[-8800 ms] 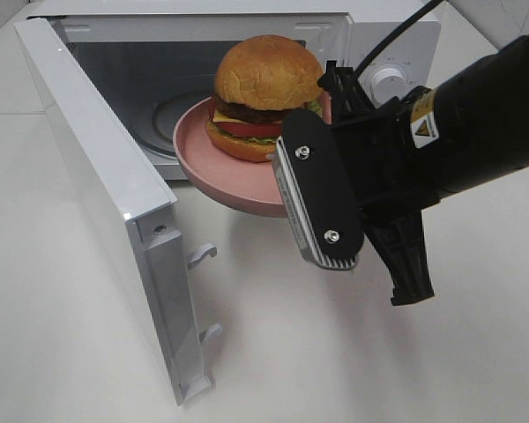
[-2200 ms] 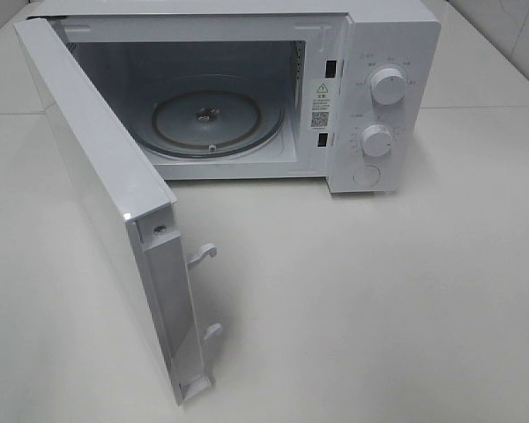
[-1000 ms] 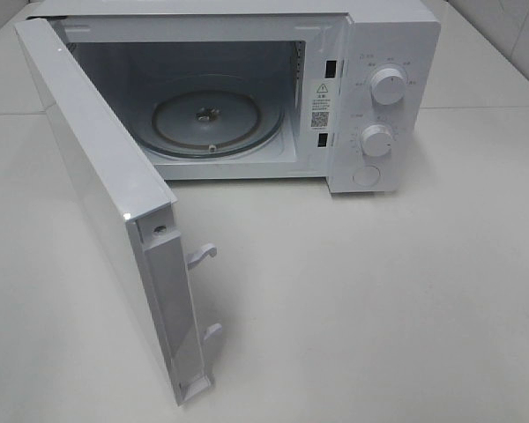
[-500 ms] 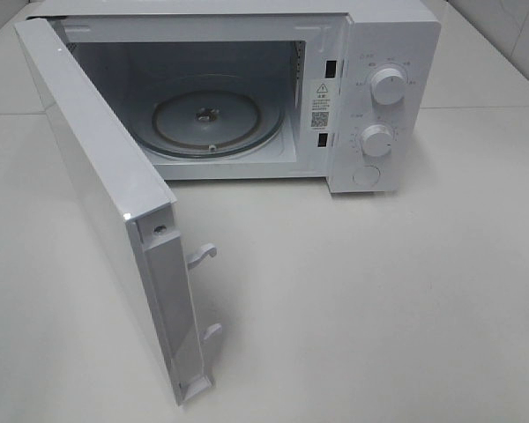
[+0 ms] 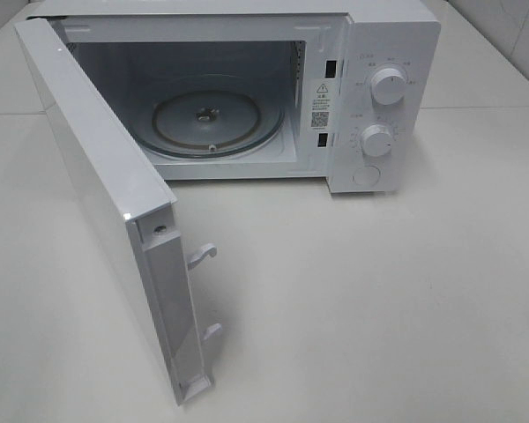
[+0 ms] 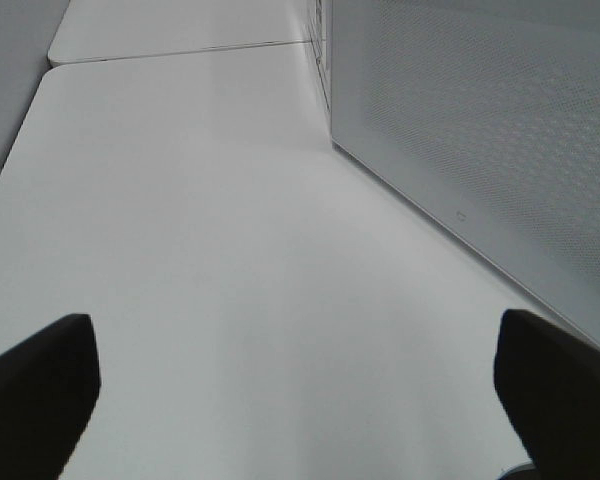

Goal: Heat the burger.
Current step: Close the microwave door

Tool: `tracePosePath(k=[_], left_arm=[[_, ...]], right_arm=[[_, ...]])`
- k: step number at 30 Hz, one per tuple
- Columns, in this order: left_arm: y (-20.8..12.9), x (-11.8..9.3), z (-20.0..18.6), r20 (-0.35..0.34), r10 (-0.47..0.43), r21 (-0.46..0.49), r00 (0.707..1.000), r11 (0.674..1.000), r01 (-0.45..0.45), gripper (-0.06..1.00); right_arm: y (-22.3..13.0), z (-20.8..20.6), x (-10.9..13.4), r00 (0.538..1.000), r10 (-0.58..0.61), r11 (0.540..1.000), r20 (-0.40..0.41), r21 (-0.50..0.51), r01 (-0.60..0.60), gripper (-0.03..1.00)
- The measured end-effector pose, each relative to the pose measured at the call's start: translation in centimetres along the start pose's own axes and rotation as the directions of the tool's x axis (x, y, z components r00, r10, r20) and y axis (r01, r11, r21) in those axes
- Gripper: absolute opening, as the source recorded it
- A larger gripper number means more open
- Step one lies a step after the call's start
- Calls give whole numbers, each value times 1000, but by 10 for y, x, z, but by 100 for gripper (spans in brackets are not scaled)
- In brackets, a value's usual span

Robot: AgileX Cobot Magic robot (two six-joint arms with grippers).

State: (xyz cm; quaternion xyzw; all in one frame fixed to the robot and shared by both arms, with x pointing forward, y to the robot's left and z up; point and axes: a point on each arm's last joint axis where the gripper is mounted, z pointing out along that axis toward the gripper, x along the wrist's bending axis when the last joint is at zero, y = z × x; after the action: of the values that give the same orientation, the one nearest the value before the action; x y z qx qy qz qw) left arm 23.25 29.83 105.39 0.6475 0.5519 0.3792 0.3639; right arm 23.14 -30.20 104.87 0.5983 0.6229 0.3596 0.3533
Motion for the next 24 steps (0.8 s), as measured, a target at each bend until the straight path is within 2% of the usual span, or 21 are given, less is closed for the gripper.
tracePosePath(k=[15, 18, 20, 23, 24], left_arm=[[3, 0, 2, 0, -19, 10, 1000, 1000, 19, 100], [20, 3, 7, -3, -23, -9, 1000, 1000, 23, 100], [49, 7, 24, -14, -27, -89, 1000, 996, 26, 100], [55, 8, 31, -17, -29, -99, 999, 995, 27, 100], [65, 10, 46, -20, -30, -98, 999, 995, 28, 99]], right_arm=[[0, 0, 0, 1000, 1, 1000, 2, -1, -1, 76], [0, 0, 0, 1000, 1, 1000, 2, -1, -1, 76], [0, 0, 0, 1000, 1, 1000, 2, -1, -1, 76], [0, 0, 0, 1000, 1, 1000, 2, -1, -1, 76], [0, 0, 0, 1000, 1, 1000, 2, -1, -1, 76]])
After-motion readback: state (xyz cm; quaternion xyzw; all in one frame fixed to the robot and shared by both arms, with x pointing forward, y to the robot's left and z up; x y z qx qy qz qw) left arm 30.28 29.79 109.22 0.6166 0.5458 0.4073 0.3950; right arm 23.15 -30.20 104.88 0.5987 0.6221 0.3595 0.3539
